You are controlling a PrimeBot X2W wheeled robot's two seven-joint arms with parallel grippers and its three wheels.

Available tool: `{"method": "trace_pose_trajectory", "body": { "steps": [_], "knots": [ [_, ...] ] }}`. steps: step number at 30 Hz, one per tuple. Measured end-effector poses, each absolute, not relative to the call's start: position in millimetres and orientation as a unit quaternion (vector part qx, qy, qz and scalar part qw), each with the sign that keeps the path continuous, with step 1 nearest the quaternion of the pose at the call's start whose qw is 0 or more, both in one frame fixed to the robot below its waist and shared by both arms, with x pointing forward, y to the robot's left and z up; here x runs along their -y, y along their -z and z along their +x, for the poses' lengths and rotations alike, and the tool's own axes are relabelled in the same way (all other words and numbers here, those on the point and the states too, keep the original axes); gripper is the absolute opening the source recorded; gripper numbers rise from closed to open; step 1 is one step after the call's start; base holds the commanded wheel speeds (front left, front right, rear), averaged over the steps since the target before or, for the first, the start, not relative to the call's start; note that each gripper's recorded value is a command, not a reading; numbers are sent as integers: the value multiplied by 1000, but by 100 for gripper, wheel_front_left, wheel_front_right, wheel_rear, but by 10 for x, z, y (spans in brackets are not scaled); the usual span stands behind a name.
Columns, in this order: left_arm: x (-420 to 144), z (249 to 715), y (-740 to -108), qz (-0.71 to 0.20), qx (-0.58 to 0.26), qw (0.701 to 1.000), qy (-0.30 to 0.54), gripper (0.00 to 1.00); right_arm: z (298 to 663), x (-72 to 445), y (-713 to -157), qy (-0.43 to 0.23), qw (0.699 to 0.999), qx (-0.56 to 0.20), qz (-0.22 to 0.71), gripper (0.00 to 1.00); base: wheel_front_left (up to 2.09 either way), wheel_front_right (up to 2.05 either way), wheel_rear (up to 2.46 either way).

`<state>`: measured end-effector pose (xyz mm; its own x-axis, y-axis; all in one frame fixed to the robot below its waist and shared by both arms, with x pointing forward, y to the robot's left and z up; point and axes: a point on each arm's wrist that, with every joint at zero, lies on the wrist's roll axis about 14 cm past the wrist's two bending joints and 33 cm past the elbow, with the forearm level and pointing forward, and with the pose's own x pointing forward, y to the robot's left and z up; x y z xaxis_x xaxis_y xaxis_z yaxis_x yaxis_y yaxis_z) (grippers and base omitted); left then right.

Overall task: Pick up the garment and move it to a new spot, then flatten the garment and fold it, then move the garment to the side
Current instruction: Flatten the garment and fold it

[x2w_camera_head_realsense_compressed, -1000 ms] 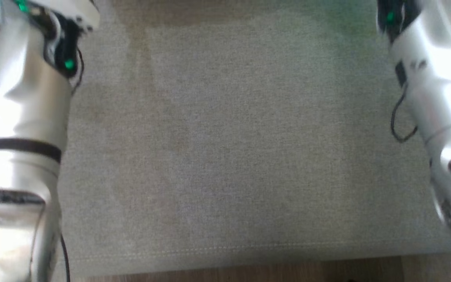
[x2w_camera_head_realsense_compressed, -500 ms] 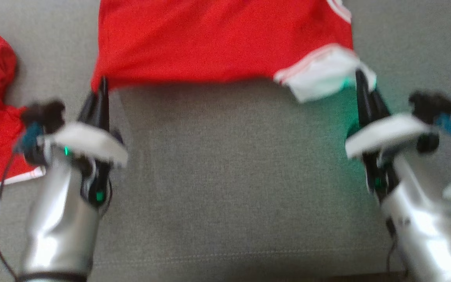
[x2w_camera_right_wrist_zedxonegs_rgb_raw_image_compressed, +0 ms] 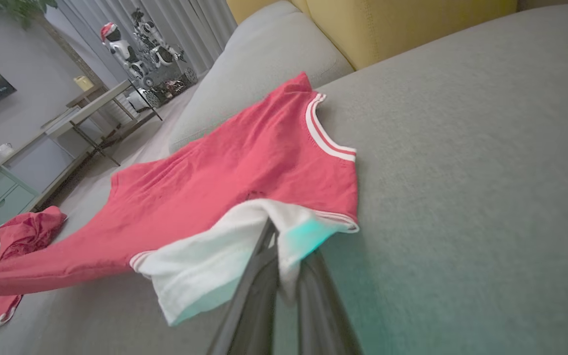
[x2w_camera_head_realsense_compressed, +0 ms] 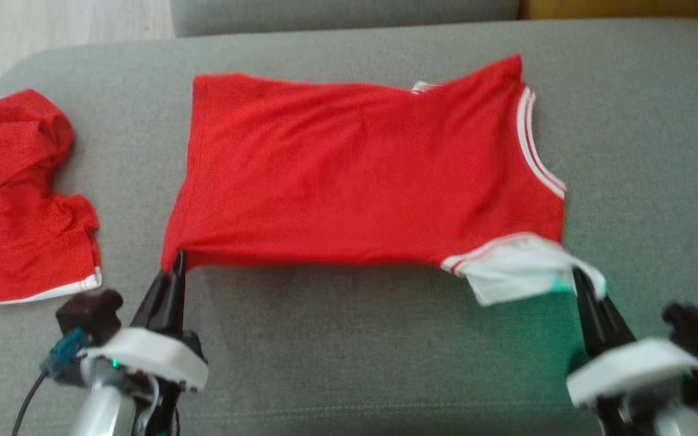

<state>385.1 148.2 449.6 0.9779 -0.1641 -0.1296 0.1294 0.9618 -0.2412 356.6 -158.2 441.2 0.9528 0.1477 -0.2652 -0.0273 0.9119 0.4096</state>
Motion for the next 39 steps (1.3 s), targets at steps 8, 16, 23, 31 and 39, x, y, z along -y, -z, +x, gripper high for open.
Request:
{"method": "trace_pose_trajectory", "body": {
  "steps": [8,16,23,31,39],
  "knots": [
    [-1522,3561,-4541,-107,-94,988,66,0,3129,1772,-4439,-18,962,-178,207,0,0,0,0],
    [-1496,3296,-4523,-119,-123,984,54,0,2853,1886,-4354,4,956,-202,212,0,0,0,0],
    [-1516,3264,-4486,-118,-141,981,54,0,2844,1926,-4318,10,955,-212,206,0,0,0,0],
    [-1498,3352,-4315,-114,-197,971,71,0,3167,1819,-4279,-14,957,-231,176,0,0,0,0],
    [-1465,3620,-4228,-117,-229,962,94,0,3674,1577,-4249,-58,956,-251,143,0,0,0,0]
  ]
}}
